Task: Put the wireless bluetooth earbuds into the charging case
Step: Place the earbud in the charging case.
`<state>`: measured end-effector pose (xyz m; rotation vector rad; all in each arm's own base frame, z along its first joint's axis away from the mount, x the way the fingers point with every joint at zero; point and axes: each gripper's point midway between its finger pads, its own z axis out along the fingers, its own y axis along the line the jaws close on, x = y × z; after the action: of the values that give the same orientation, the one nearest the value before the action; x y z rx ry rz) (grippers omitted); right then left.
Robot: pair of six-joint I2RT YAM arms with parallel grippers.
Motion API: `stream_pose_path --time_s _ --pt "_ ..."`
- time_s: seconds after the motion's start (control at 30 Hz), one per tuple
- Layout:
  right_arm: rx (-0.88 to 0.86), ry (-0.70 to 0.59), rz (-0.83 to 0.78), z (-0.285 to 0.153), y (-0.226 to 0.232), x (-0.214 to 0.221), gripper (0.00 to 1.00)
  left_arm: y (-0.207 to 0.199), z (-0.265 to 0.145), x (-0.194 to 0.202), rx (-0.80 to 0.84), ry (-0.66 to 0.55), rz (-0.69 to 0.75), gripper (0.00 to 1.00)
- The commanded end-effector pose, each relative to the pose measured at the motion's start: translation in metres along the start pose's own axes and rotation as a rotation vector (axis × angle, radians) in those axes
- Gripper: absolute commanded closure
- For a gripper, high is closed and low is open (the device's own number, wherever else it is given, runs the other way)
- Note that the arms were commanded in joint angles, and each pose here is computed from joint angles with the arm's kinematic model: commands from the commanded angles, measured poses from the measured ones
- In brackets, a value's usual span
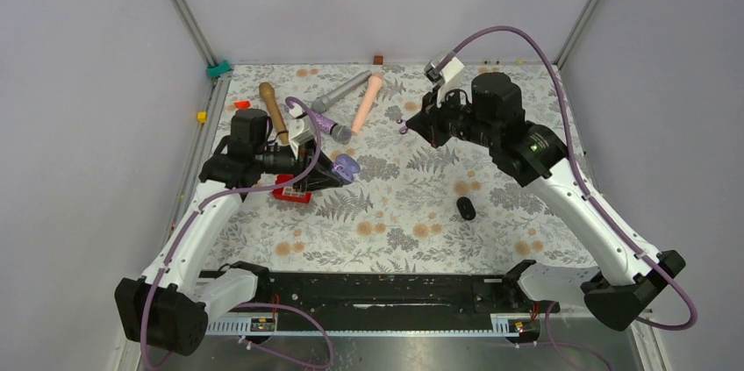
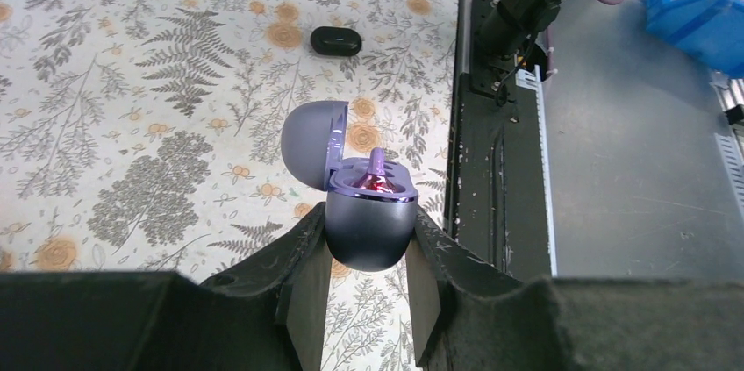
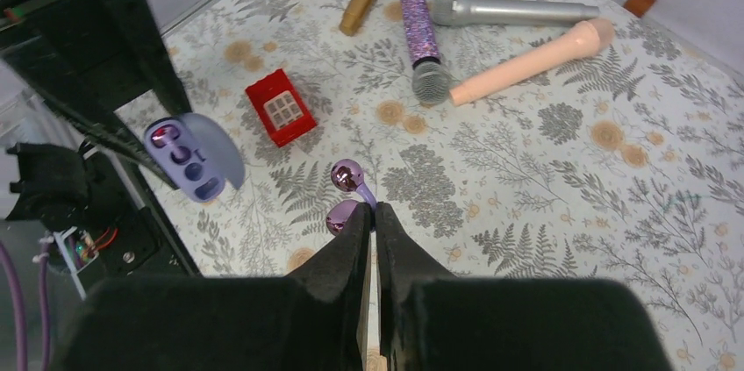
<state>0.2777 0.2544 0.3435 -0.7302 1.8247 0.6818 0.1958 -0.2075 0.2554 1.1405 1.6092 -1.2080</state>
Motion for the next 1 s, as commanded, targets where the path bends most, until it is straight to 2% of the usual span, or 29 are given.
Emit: stream_pose_path --time_s 0.0,0.23,0.67,0.97 --pt "-0.111 -0.014 -0.086 -0.011 0.034 -0.009 0.93 -0.013 0.004 -0.016 0.093 -0.043 0.054 0.79" --pt "-0.264 0.061 -0.12 -0.009 0.081 0.003 0.91 -0.01 0.01 -0.01 0.116 -0.03 0.008 0.79" --pt "-0.322 0.162 -0.15 0.014 0.109 0.031 0.91 -0.008 0.01 -0.004 0.101 -0.021 0.012 0.78" --pt "-0.301 0.16 -0.143 0.016 0.109 0.032 0.92 -0.005 0.01 -0.003 0.09 -0.016 0.011 0.78"
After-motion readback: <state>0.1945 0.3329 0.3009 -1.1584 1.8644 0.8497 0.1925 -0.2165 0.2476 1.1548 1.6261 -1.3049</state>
